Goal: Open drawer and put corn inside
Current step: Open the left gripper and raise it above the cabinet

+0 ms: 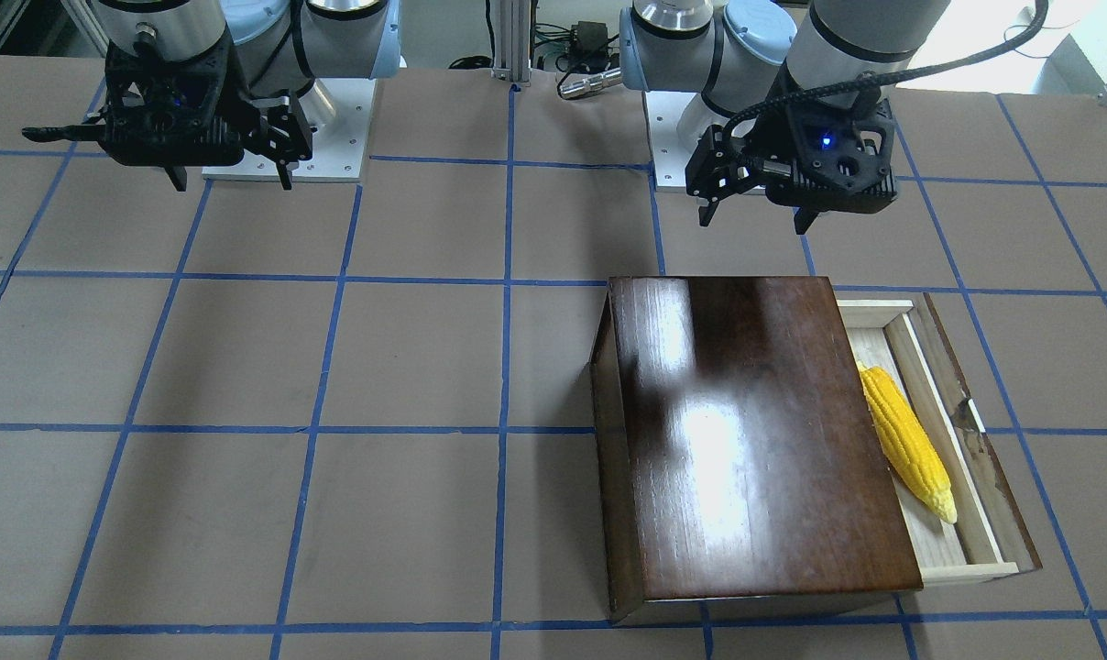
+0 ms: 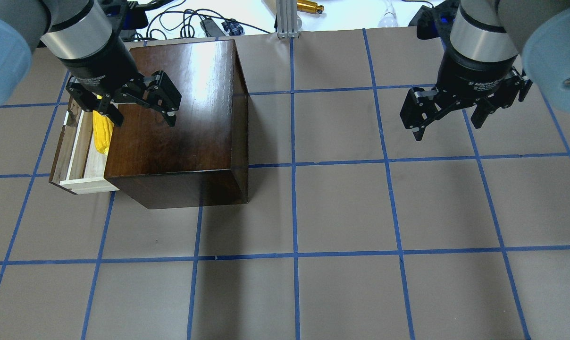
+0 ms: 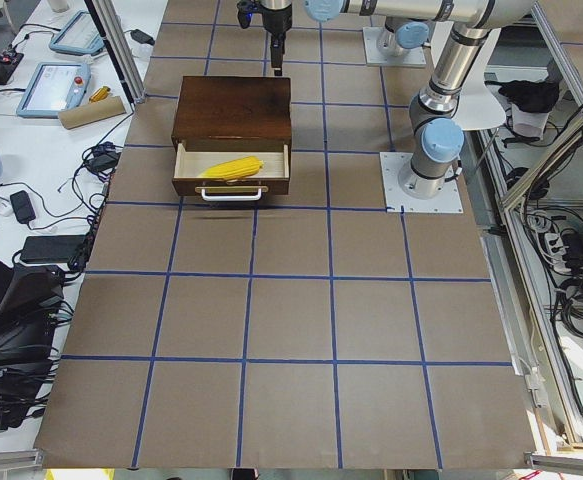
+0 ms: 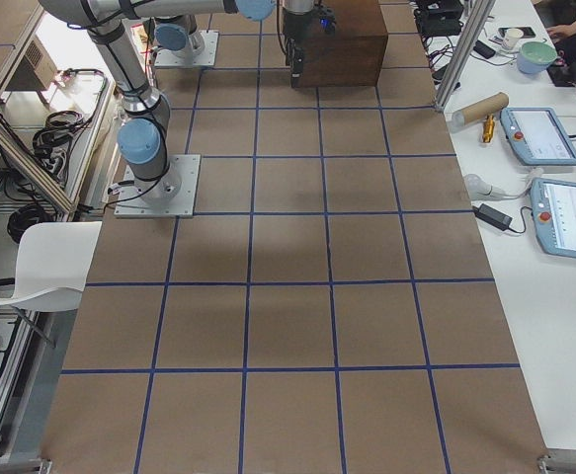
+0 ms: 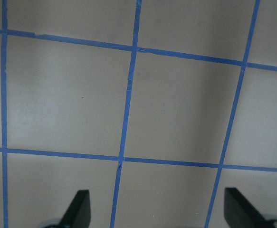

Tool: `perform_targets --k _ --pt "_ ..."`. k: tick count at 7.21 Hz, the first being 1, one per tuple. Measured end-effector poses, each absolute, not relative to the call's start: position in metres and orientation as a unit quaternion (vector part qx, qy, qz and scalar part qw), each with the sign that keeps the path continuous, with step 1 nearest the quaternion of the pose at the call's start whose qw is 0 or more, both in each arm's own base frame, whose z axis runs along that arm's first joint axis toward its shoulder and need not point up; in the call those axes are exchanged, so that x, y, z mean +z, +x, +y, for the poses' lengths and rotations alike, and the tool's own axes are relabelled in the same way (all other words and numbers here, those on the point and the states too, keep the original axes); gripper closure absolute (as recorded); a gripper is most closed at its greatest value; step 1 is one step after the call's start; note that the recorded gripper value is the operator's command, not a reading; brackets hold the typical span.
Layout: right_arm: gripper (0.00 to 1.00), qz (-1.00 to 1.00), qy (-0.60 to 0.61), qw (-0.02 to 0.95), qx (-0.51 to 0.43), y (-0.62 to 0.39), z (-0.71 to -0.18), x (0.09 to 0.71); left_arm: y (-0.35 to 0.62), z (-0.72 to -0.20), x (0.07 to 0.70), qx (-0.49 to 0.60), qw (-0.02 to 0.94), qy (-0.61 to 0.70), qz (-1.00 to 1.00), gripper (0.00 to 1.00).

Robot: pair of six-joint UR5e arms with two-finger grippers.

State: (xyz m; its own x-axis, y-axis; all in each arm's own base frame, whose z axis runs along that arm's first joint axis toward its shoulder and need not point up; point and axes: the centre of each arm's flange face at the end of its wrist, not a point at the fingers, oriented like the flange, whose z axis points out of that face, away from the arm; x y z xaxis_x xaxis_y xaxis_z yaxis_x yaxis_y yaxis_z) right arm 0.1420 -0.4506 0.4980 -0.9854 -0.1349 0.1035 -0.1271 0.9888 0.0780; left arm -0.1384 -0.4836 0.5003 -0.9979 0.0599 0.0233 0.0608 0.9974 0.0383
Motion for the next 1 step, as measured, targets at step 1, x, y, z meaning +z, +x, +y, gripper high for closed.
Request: perform_targets --k 1 --pt "0.00 -0.996 0.066 0.054 -0.036 0.1420 -0.4506 0.4979 -0.1383 -0.4825 0.5007 -0.019 0.011 -0.030 -0.999 0.00"
